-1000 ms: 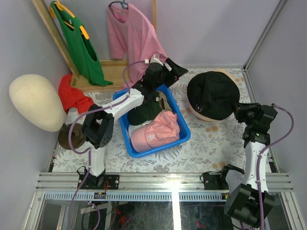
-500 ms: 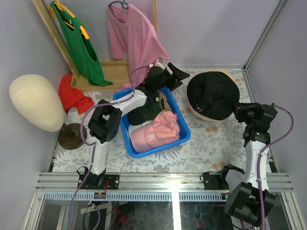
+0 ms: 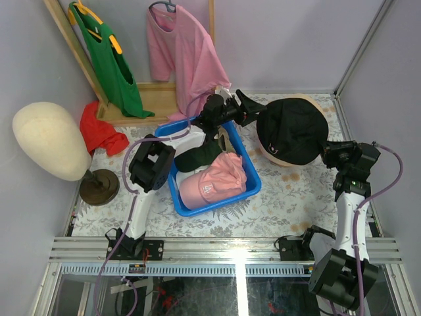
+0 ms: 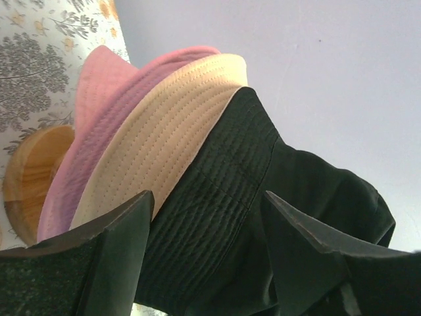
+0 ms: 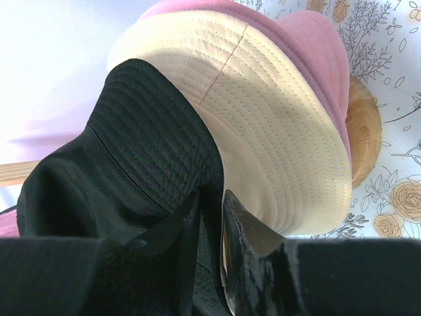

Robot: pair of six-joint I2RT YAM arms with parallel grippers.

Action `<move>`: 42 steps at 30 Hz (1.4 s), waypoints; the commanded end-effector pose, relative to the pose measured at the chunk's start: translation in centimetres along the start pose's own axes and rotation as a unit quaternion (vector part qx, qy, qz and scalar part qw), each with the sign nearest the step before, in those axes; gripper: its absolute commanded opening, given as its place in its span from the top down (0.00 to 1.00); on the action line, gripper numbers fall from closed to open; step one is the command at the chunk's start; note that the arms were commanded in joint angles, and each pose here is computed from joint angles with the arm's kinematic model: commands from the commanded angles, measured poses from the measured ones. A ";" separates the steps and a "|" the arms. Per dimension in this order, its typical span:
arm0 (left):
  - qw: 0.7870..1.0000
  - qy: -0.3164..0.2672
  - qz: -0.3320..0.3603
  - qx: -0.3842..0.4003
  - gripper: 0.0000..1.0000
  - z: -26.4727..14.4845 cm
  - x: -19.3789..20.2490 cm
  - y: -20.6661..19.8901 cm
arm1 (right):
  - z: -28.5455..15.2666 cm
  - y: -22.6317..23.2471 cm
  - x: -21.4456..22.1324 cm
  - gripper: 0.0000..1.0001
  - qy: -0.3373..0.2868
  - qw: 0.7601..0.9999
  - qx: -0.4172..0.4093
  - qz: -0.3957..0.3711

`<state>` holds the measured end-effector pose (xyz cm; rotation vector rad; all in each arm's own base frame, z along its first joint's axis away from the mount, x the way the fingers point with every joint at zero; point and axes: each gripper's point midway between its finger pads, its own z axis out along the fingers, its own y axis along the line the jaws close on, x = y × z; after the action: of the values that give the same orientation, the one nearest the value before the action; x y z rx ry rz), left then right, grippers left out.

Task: Stack the hats
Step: Stack the hat on the hat.

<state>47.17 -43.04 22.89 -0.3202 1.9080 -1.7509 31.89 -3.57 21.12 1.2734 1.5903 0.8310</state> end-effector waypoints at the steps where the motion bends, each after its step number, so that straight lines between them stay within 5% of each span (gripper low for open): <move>1: 0.997 0.027 0.012 0.068 0.39 0.3 0.2 -2.9 | -0.2 2.4 -1.5 0.74 -0.026 0.999 -0.024 -0.012; 8: 0.997 0.030 0.005 0.071 0.73 0.6 0.1 -2.7 | -0.1 3.0 -1.9 0.74 -0.028 0.999 -0.023 -0.018; 15: 0.998 0.012 -0.004 0.067 0.94 0.4 -0.7 -2.6 | -0.1 3.4 -2.3 0.74 -0.033 0.999 -0.021 -0.022; 35: 0.999 -0.014 -0.037 -0.025 1.00 0.3 -3.5 -2.7 | 0.5 4.2 -3.8 0.74 -0.056 0.998 -0.010 -0.029; 42: 0.997 0.005 -0.049 -0.050 1.00 0.8 -2.9 -1.0 | 1.1 3.0 -3.9 0.84 -0.057 0.998 0.008 -0.032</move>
<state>49.39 -42.70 24.03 -0.4575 2.0024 -1.7434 33.70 -5.46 22.47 1.3030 1.5865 0.7537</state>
